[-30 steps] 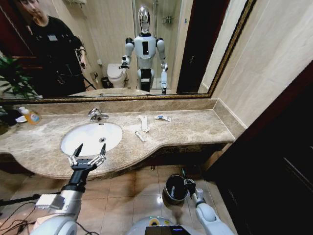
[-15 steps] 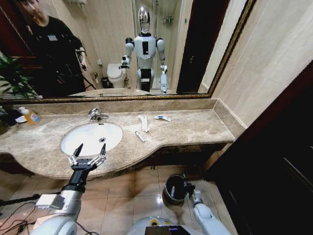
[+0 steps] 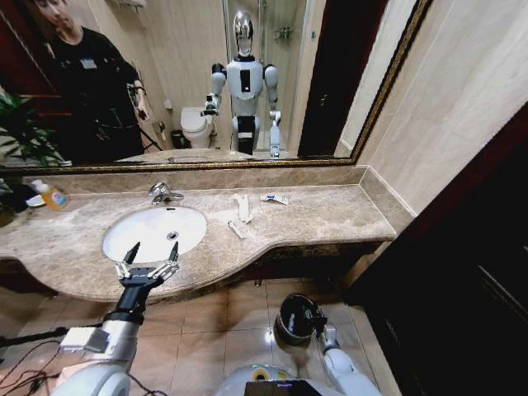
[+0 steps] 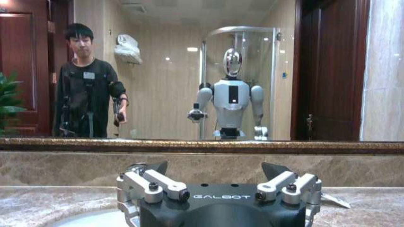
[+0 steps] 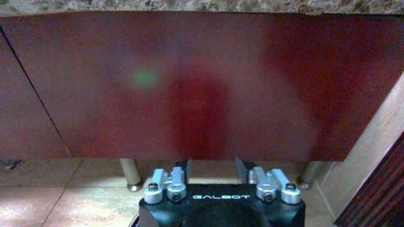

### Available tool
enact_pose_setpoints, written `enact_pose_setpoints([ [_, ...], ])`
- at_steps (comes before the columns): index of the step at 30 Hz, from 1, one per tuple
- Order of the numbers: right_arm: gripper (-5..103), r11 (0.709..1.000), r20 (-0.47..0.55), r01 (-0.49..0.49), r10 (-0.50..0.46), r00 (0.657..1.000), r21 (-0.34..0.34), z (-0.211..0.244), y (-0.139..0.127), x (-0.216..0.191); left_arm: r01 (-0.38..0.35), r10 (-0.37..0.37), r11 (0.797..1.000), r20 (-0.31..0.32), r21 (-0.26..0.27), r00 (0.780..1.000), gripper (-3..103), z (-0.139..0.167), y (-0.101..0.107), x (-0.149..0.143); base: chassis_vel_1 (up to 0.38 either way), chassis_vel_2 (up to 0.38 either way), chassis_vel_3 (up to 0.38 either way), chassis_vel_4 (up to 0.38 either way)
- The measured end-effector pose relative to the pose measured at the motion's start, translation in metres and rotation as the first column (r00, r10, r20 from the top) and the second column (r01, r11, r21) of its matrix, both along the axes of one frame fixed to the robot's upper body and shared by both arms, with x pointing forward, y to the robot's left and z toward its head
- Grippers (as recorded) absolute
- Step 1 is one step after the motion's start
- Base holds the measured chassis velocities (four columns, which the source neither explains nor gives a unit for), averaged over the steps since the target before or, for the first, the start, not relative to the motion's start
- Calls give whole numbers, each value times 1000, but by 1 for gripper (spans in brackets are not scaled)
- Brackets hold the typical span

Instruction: Pick up the trash from the sink and place it in the trash bin.

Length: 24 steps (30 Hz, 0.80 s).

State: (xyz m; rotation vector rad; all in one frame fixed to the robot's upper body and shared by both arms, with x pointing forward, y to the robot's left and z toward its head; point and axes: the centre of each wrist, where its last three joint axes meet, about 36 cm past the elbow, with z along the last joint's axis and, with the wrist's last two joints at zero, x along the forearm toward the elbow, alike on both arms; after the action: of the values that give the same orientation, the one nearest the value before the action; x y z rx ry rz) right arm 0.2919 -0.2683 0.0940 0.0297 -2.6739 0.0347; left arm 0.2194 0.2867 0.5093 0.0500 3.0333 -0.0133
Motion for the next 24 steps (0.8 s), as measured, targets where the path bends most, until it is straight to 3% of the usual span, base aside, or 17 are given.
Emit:
enact_pose_setpoints([
  [1,45,1000,0,0,0,1000,0,0,0,0,0,0,1000,0,0,1000,100,0,0,0,0,0,0,0],
  [5,66,1000,2,-1,1,1000,-3,1,1,-3,0,0,1000,0,0,1000,100,0,0,0,0,0,0,0],
  [8,72,1000,4,0,0,1000,-5,1,2,-3,0,0,1000,0,0,1000,100,0,0,0,0,0,0,0],
  [10,83,1000,3,1,-1,1000,-11,1,3,-4,0,0,1000,0,0,1000,100,0,0,0,0,0,0,0],
  [15,99,1000,5,3,-3,1000,-16,2,5,-6,0,0,1000,0,0,1000,100,0,0,0,0,0,0,0],
  [24,100,1000,9,2,-1,1000,-21,4,13,-6,0,0,1000,0,0,1000,100,0,0,0,0,0,0,0],
])
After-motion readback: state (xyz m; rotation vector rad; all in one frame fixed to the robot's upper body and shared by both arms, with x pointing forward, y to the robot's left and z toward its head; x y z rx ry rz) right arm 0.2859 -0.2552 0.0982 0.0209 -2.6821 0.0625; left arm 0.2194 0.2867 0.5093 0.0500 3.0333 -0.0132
